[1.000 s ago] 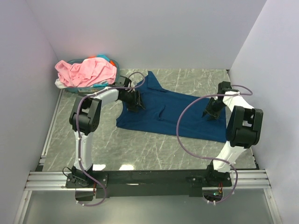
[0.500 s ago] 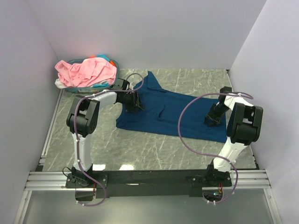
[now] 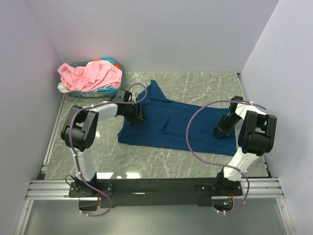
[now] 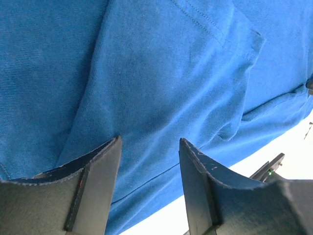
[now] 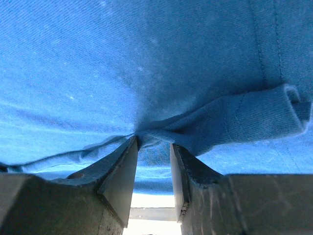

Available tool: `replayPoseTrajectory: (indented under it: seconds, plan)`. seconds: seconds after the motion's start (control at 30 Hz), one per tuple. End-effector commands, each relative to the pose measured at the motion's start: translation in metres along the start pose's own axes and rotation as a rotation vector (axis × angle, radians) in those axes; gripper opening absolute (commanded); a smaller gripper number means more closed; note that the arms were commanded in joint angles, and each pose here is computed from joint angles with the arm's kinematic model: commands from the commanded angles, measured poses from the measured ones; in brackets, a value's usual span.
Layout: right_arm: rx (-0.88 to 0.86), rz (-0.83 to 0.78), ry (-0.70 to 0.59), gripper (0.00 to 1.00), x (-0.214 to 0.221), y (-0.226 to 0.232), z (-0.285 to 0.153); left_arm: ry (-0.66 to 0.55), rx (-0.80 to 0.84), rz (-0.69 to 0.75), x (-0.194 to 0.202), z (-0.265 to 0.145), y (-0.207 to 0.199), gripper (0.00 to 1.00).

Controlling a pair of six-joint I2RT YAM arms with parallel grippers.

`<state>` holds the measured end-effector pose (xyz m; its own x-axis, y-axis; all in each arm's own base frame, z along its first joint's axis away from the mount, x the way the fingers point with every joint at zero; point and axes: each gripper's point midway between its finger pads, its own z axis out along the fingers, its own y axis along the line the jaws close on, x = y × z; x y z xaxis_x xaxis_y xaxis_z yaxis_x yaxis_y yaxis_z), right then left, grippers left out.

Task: Fold and stack the t-shirts
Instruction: Fold the tshirt

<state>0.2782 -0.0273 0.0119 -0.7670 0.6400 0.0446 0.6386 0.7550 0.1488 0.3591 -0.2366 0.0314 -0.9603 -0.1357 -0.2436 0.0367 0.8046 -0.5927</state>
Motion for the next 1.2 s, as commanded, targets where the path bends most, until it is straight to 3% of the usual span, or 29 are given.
replayPoseTrajectory:
  seconds: [0.0,0.23,0.37,0.57,0.77,1.17]
  plan:
    - [0.143,0.034,0.082,0.41,0.033,-0.038,0.013,0.113,-0.175,-0.06,0.05,-0.002,0.046,0.59]
    - [0.151,0.039,0.058,0.41,0.041,-0.043,0.004,0.102,-0.181,-0.039,0.065,-0.019,0.037,0.59]
    - [0.12,0.034,0.011,0.41,0.028,-0.033,-0.014,0.052,-0.139,-0.01,0.049,-0.031,0.016,0.6]
    - [0.049,-0.014,-0.284,0.42,-0.041,-0.002,-0.082,-0.044,-0.084,0.057,-0.002,-0.05,-0.027,0.62]
    - [0.046,-0.046,-0.467,0.43,-0.098,0.012,-0.11,-0.12,-0.03,0.114,-0.056,-0.055,-0.064,0.63]
    - [0.07,-0.022,-0.535,0.42,-0.178,0.022,-0.084,-0.216,0.054,0.162,-0.138,-0.035,-0.094,0.62]
